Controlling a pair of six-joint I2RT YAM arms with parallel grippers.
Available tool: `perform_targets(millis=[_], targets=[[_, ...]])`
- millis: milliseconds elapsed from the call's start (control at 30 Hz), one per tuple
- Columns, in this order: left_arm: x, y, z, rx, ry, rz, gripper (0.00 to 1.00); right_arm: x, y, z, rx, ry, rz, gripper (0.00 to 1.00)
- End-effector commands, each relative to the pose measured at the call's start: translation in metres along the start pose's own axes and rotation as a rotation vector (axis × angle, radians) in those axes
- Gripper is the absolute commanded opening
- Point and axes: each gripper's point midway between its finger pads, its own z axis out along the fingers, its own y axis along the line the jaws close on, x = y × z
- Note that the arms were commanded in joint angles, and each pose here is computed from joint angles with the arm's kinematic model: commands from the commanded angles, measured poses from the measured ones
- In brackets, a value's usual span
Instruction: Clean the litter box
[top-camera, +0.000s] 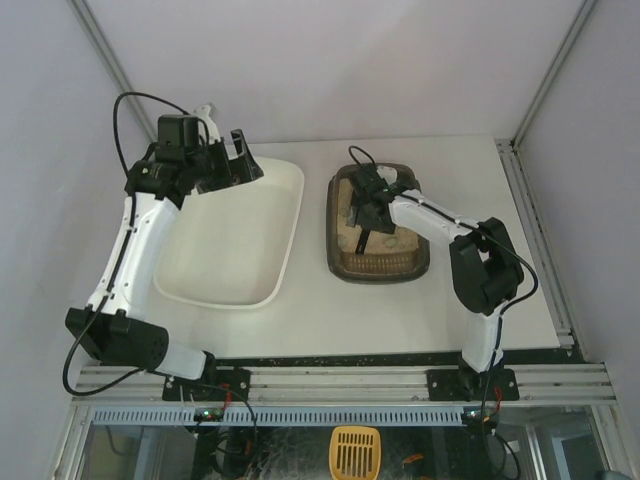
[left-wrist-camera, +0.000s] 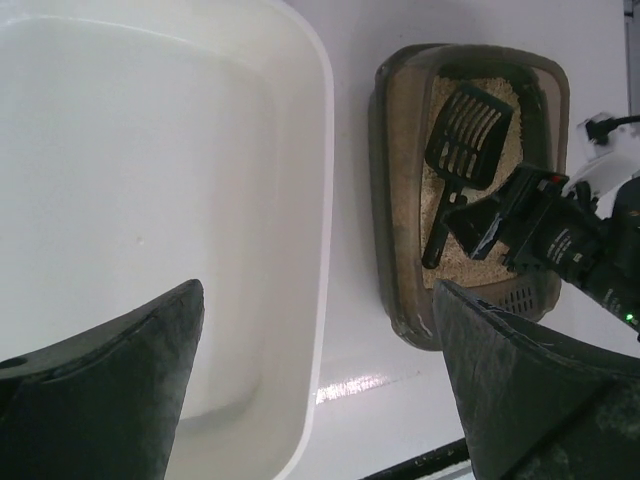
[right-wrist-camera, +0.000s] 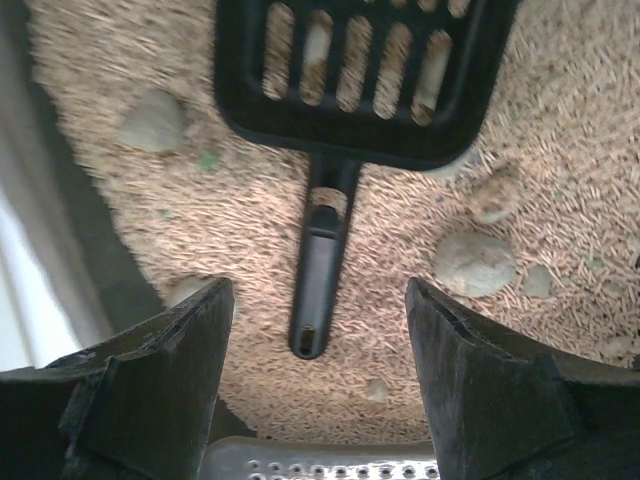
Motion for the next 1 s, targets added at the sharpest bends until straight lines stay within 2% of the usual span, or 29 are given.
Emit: perform_targets(millis=[0, 300, 400, 500, 567, 667, 700, 967], targets=[[-0.018, -0.002, -0.025, -0.005, -0.127, 0.058, 1.00, 0.005, -0.011, 0.000, 0.042, -0.012, 0.062, 0.70], [-0.007, -0.001, -0.012, 0.026, -0.095, 0.095, 1.00, 0.000, -0.003, 0.028, 0.010, -0.016, 0.071, 0.66], [-0.006, 0.000, -0.010, 0.026, -0.093, 0.104, 1.00, -0.002, -0.002, 0.038, 0.000, 0.000, 0.085, 0.58], [-0.005, 0.000, -0.008, 0.029, -0.087, 0.111, 1.00, 0.000, -0.004, 0.048, -0.001, 0.023, 0.097, 0.45], [-0.003, 0.000, -0.006, 0.031, -0.078, 0.111, 1.00, 0.000, -0.006, 0.051, -0.001, 0.026, 0.100, 0.31], [0.000, -0.003, -0.003, 0.057, -0.060, 0.128, 1.00, -0.002, -0.007, 0.049, -0.003, 0.026, 0.096, 0.03], [0.001, -0.006, -0.002, 0.077, -0.052, 0.139, 1.00, -0.004, -0.008, 0.046, -0.001, 0.024, 0.093, 0.00], [0.015, -0.036, 0.020, 0.242, 0.108, 0.243, 1.00, -0.025, -0.007, 0.006, -0.032, -0.029, -0.017, 0.00]])
